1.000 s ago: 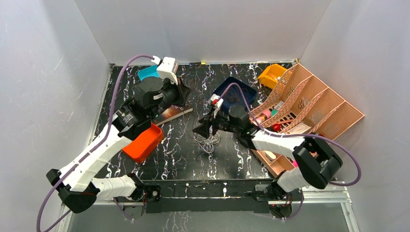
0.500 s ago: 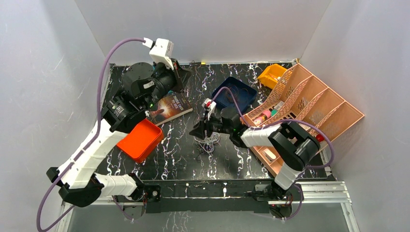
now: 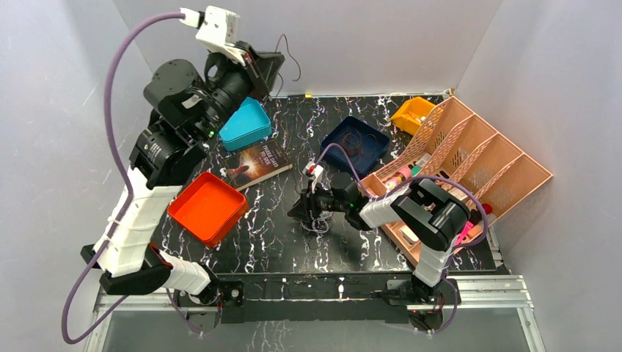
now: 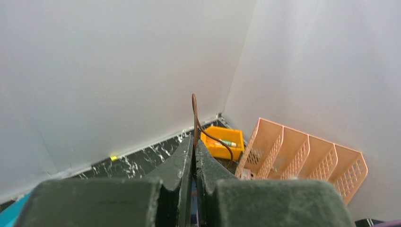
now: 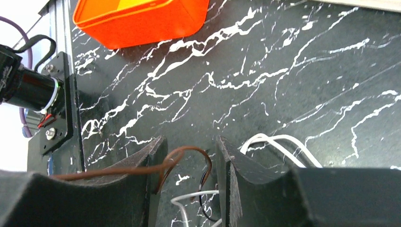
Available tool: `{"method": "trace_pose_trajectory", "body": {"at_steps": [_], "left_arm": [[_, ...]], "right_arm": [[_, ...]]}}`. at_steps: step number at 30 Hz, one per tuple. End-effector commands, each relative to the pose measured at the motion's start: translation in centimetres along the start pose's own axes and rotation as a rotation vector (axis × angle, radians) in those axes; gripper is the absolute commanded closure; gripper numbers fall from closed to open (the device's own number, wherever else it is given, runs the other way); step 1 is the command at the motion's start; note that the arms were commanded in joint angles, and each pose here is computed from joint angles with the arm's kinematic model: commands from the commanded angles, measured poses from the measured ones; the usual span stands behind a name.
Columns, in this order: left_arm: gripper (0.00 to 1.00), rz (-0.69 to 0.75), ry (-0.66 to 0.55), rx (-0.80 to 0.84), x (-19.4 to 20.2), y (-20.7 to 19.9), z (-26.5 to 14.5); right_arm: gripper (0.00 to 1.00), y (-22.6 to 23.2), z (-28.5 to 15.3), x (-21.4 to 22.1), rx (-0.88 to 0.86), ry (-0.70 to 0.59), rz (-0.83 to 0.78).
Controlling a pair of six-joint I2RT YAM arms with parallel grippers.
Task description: Untangle the cables
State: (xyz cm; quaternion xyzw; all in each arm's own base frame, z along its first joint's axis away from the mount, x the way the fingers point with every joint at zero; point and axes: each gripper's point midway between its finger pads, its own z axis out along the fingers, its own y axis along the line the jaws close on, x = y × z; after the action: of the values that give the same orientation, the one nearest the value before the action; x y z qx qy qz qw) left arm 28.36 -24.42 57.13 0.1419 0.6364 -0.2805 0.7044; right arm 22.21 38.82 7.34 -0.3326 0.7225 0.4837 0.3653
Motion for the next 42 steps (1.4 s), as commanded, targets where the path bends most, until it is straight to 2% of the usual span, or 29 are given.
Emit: {"method": "trace_pose_trajectory", "body": {"at_steps": [1, 11, 22, 27, 29, 42], "left_arm": [[1.0, 0.056, -0.146, -0.028, -5.3, 0.7, -1.1], [1.0, 0.095, -0.393, -0.084, -12.6, 1.6, -3.4], [1.0, 0.144, -0.523, -0.104, -16.3, 1.5, -3.5], [1.0, 0.149, -0.494, -0.107, -15.2, 1.6, -2.7], [1.0, 0.148, -0.48, -0.113, -14.7, 1.8, -2.6], [1.0, 0.112, -0.316, -0.139, -7.6, 2.9, -1.9]], "right_arm": [[0.5, 0.4, 0.1, 0.3, -0.01, -0.028, -0.018], [0.5, 0.3, -0.7, 2.9, 0.016, 0.009, 0.011], [0.5, 0.0, -1.6, 5.2, 0.038, 0.038, 0.039], [0.5, 0.6, -2.4, 4.2, 0.041, 0.014, 0.018], [0.49, 1.3, -2.9, 2.5, 0.038, -0.009, -0.017], [0.34, 4.6, -8.3, -5.9, 0.123, -0.088, -0.212]]}}
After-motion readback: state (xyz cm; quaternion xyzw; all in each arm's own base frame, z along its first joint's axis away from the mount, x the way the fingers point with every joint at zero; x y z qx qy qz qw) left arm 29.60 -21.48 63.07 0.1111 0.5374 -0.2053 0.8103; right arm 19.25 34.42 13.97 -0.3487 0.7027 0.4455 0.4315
